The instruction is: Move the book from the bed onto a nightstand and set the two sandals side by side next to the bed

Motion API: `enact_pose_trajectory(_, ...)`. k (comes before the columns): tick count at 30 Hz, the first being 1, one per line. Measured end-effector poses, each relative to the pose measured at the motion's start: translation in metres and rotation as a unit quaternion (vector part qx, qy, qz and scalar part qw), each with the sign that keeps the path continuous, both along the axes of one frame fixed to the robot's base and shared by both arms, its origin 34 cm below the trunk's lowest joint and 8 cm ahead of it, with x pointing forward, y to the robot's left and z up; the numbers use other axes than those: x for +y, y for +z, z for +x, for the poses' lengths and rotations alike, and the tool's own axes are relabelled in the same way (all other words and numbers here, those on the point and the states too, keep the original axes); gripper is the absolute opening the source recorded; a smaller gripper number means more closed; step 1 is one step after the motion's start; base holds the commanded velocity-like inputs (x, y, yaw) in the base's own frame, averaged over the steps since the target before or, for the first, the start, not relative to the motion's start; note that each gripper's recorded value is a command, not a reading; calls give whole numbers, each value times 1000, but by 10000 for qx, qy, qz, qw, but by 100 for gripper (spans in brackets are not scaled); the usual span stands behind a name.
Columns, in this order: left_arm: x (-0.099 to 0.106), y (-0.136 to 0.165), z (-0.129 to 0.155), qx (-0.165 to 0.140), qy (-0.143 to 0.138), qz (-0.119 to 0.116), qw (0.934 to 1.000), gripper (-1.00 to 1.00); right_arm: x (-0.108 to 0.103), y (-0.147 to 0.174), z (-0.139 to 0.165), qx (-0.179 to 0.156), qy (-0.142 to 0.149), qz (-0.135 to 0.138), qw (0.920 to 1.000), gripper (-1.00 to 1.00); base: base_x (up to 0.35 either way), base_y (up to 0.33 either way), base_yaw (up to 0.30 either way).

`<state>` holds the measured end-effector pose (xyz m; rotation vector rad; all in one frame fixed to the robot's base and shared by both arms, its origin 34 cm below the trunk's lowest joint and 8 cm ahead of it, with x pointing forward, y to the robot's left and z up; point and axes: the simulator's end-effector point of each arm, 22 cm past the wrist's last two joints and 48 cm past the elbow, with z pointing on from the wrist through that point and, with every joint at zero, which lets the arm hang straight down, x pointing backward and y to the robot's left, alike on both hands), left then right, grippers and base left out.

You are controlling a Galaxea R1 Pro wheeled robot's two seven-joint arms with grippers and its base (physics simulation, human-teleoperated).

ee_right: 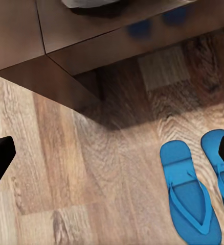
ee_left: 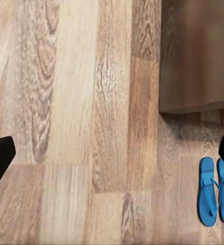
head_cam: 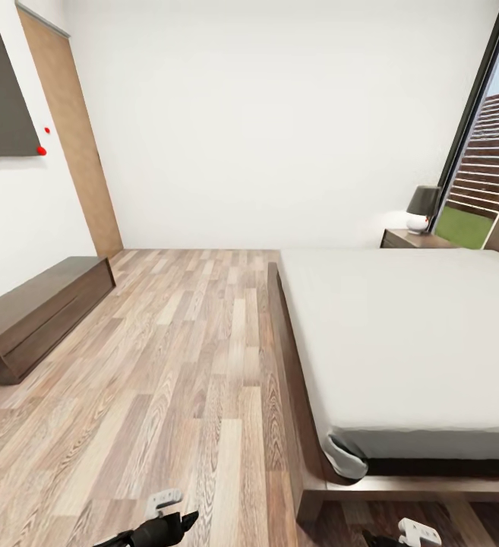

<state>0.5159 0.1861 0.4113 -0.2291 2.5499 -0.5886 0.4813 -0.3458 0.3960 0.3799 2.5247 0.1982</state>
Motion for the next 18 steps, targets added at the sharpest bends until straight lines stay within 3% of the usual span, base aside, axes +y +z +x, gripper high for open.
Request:
enact_pose_trajectory(6,-4,-2,-29,107,-4,27,9999,100,-2,6,-10,132,-43,-5,9999,100,0,0,0)
enact_pose_trajectory(11,-6,6,-33,139,1,10,9999,100,-7,4,-34,424,-142,-10,9990,100,0,0,0)
enact_pose_trajectory(18,-6,19,-33,152,-5,6,9999,100,-8,15,-39,503,-179,-7,9986,100,0,0,0)
